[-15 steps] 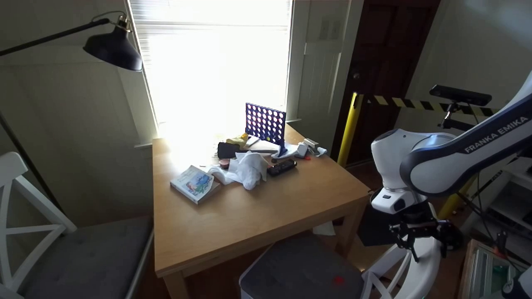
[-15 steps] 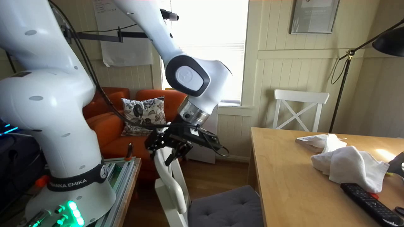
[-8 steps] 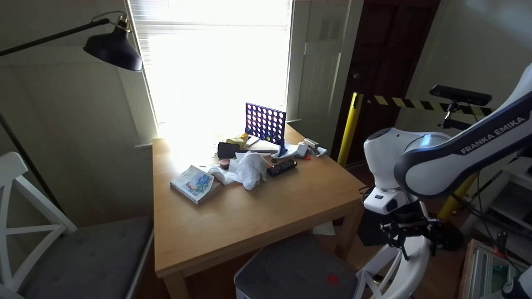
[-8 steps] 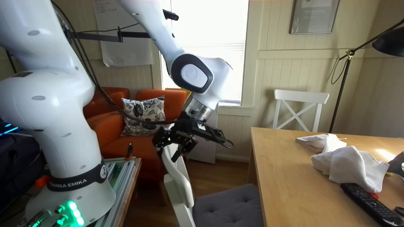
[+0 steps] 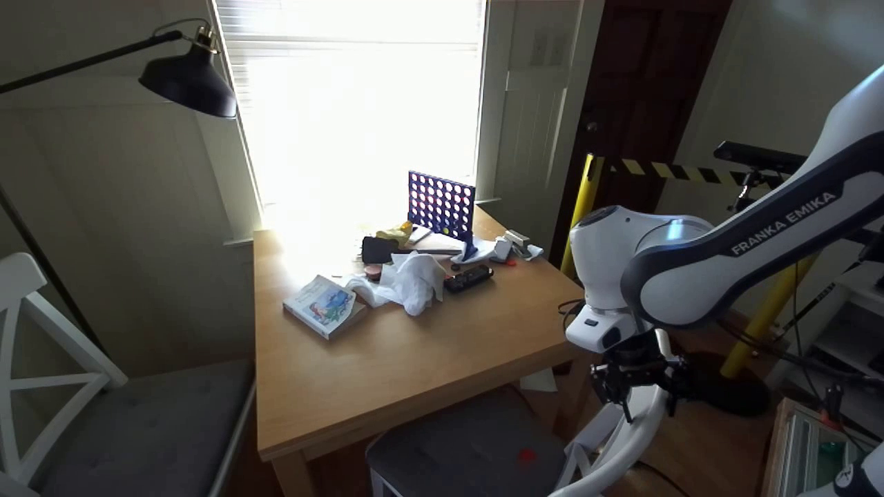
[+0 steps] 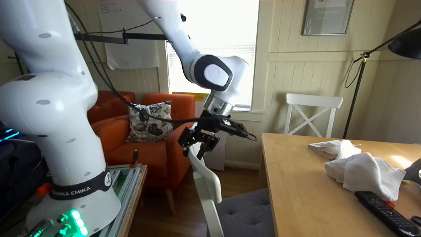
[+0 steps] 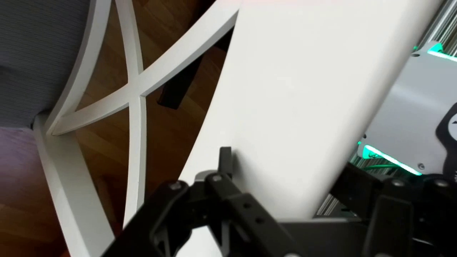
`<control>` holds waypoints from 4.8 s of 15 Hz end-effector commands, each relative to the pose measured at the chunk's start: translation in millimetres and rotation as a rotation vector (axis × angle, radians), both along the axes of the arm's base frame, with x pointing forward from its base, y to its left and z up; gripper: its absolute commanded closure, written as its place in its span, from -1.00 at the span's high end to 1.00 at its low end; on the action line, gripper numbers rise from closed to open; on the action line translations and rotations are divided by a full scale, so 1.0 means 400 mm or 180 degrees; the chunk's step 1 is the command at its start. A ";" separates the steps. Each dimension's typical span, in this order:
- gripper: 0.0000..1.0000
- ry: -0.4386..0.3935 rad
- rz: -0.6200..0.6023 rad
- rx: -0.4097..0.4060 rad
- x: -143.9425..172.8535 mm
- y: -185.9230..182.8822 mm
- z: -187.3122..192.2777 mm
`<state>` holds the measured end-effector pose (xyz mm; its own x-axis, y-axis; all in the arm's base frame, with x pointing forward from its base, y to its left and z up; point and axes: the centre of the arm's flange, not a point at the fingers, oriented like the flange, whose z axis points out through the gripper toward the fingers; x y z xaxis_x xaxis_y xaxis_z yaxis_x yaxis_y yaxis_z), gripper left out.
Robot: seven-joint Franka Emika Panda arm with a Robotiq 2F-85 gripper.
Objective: Push the chair on the right underneath the table.
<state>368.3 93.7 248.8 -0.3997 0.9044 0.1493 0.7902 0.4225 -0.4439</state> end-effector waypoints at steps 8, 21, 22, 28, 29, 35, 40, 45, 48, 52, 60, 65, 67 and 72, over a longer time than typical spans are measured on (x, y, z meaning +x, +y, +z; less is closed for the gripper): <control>-0.22 -0.0608 -0.0542 0.0333 0.308 0.119 -0.053; 0.80 -0.0999 -0.0733 0.0369 0.346 0.150 -0.044; 0.93 -0.1015 -0.0589 0.0344 0.333 0.159 -0.036; 1.00 -0.1218 -0.0062 0.0200 0.240 0.182 0.063; 1.00 -0.1267 -0.0060 0.0188 0.223 0.179 0.093; 1.00 -0.1468 -0.0293 0.0126 0.152 0.147 0.254; 1.00 -0.1256 -0.0466 0.0169 0.145 0.134 0.234; 1.00 -0.1141 -0.0558 0.0189 0.110 0.124 0.217; 1.00 -0.1140 -0.0560 0.0192 0.110 0.124 0.218; 1.00 -0.1140 -0.0560 0.0193 0.110 0.125 0.218; 1.00 -0.1223 -0.1137 0.0214 0.030 0.142 0.218; 1.00 -0.1492 -0.1764 0.0572 0.001 0.163 0.189; 1.00 -0.1675 -0.1859 0.0696 -0.012 0.181 0.176; 1.00 -0.1950 -0.1773 0.0687 0.001 0.196 0.166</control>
<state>368.7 172.0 315.2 0.0283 0.9695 0.2434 0.9818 -0.0727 0.1756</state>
